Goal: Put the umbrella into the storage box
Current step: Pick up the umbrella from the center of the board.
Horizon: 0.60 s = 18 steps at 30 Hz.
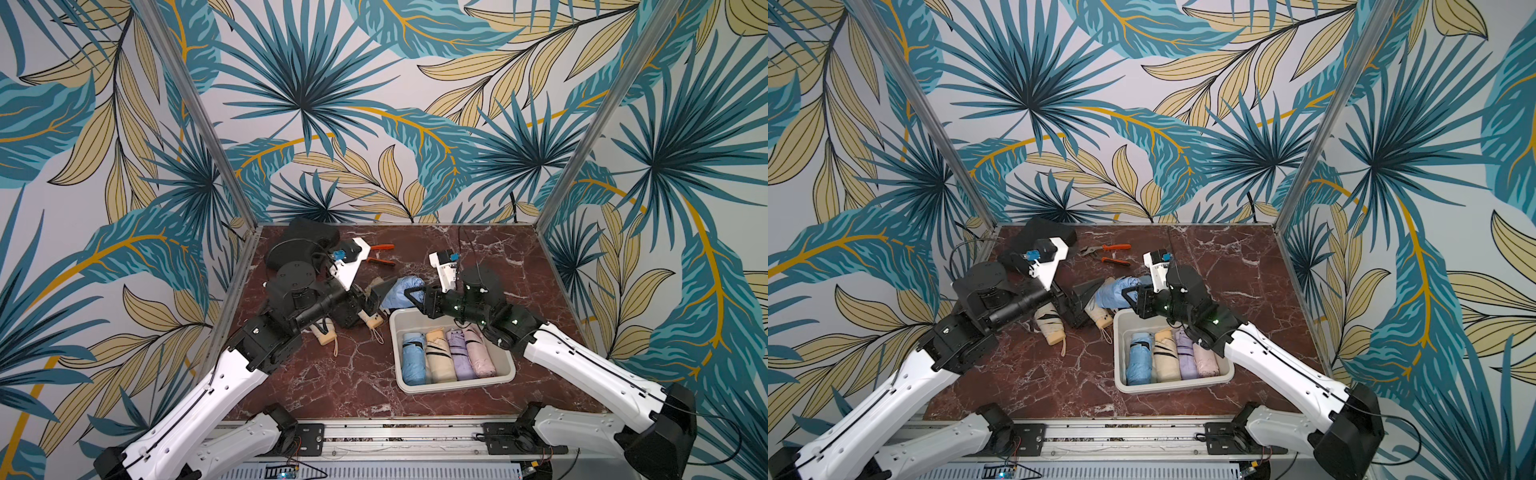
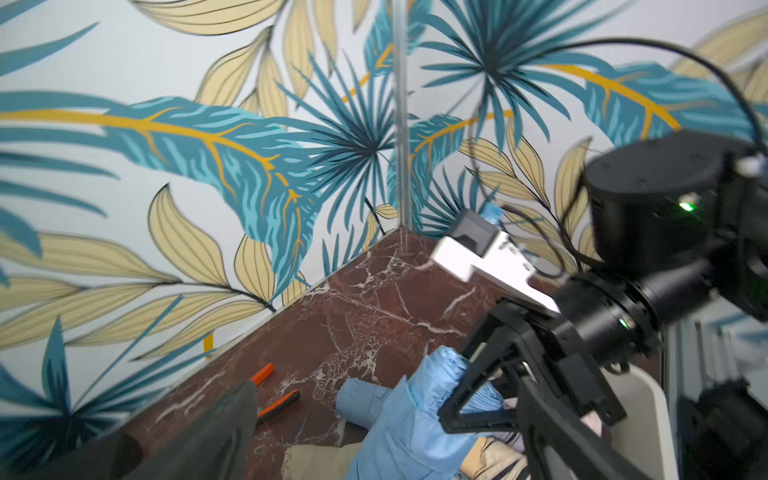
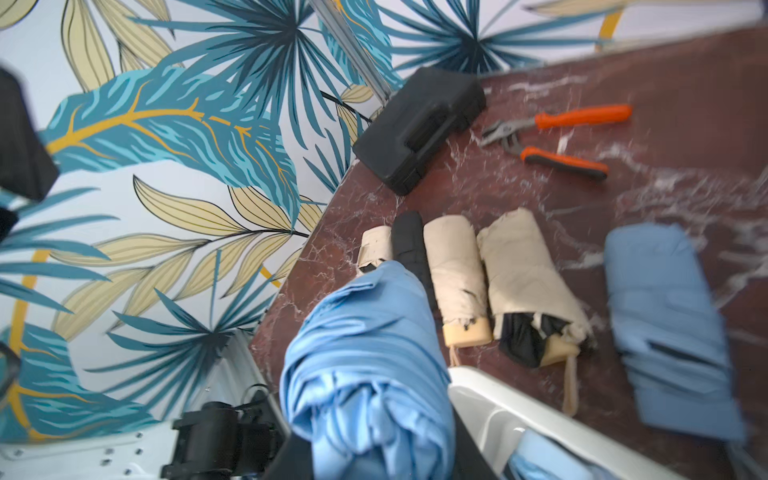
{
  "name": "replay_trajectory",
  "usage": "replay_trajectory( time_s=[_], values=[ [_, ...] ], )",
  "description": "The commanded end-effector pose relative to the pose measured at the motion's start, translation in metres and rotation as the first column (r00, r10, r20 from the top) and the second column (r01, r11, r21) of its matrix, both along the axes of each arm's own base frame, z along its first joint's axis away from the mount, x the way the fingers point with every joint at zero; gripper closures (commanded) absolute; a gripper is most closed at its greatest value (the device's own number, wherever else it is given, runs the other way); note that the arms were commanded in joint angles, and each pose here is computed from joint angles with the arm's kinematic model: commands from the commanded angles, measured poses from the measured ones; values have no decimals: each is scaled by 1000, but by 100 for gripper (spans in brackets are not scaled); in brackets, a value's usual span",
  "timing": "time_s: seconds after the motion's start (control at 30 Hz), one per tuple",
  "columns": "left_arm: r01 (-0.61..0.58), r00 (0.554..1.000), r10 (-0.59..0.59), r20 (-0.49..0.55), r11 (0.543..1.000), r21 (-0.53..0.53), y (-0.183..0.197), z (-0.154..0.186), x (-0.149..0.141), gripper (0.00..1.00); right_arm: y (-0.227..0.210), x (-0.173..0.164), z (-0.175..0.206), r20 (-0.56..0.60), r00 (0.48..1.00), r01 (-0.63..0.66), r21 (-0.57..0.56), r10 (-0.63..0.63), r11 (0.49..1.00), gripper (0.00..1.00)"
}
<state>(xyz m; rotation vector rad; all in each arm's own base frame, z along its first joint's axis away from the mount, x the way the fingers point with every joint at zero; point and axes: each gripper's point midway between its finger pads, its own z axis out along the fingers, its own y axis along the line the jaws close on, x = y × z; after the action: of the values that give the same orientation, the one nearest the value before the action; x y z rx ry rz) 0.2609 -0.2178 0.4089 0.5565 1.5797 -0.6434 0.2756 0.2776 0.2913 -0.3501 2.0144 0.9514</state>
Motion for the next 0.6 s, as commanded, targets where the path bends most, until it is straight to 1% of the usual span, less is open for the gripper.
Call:
replay_trajectory(
  time_s=[0.0, 0.03, 0.07, 0.1, 0.13, 0.17, 0.2, 0.23, 0.27, 0.37, 0.4, 0.47, 0.5, 0.53, 0.57],
  values=[
    [-282, 920, 173, -351, 915, -289, 33, -14, 24, 0, -15, -4, 39, 337, 939, -23, -156, 75, 987, 100],
    [-327, 880, 138, -455, 871, -366, 33, -23, 24, 0, -17, -6, 39, 412, 903, -34, -225, 126, 974, 100],
    [-351, 840, 71, -538, 827, -439, 28, -32, 22, 0, -18, -6, 36, 486, 856, -27, -299, 177, 954, 100],
    [-362, 812, 5, -584, 789, -496, 23, -37, 20, 0, -19, -5, 33, 548, 806, -14, -361, 224, 932, 100],
    [-378, 780, -68, -622, 740, -555, 17, -42, 18, 0, -17, -6, 33, 601, 749, -10, -413, 280, 911, 100],
    [-402, 753, -114, -649, 700, -590, 15, -46, 17, 0, -15, -8, 32, 639, 692, -10, -457, 336, 890, 100],
    [-412, 740, -140, -658, 678, -608, 13, -49, 17, 0, -13, -8, 33, 669, 643, 4, -491, 373, 871, 100],
    [-415, 734, -160, -660, 664, -622, 10, -49, 16, 0, -11, -7, 34, 685, 612, 11, -508, 395, 862, 100],
    [-417, 729, -176, -662, 652, -633, 9, -48, 16, 0, -8, -6, 34, 697, 565, 24, -548, 441, 836, 100],
    [-435, 705, -212, -677, 624, -649, 4, -47, 20, 0, -3, -1, 36, 712, 501, 58, -594, 492, 802, 100],
    [-452, 682, -222, -697, 621, -640, 1, -51, 21, 0, -1, 1, 38, 722, 475, 71, -602, 504, 795, 100],
    [-489, 617, -246, -748, 624, -609, -7, -63, 23, 0, 1, 1, 41, 735, 430, 85, -611, 524, 787, 100],
    [-524, 565, -263, -782, 618, -586, -11, -74, 24, 0, 4, 0, 42, 740, 409, 85, -614, 535, 784, 100],
    [-573, 495, -292, -818, 598, -560, -16, -87, 25, 0, 6, -1, 42, 743, 384, 90, -622, 549, 778, 100],
    [-603, 445, -326, -834, 580, -548, -21, -97, 27, 0, 7, -1, 40, 742, 364, 96, -630, 562, 770, 100]
  ],
)
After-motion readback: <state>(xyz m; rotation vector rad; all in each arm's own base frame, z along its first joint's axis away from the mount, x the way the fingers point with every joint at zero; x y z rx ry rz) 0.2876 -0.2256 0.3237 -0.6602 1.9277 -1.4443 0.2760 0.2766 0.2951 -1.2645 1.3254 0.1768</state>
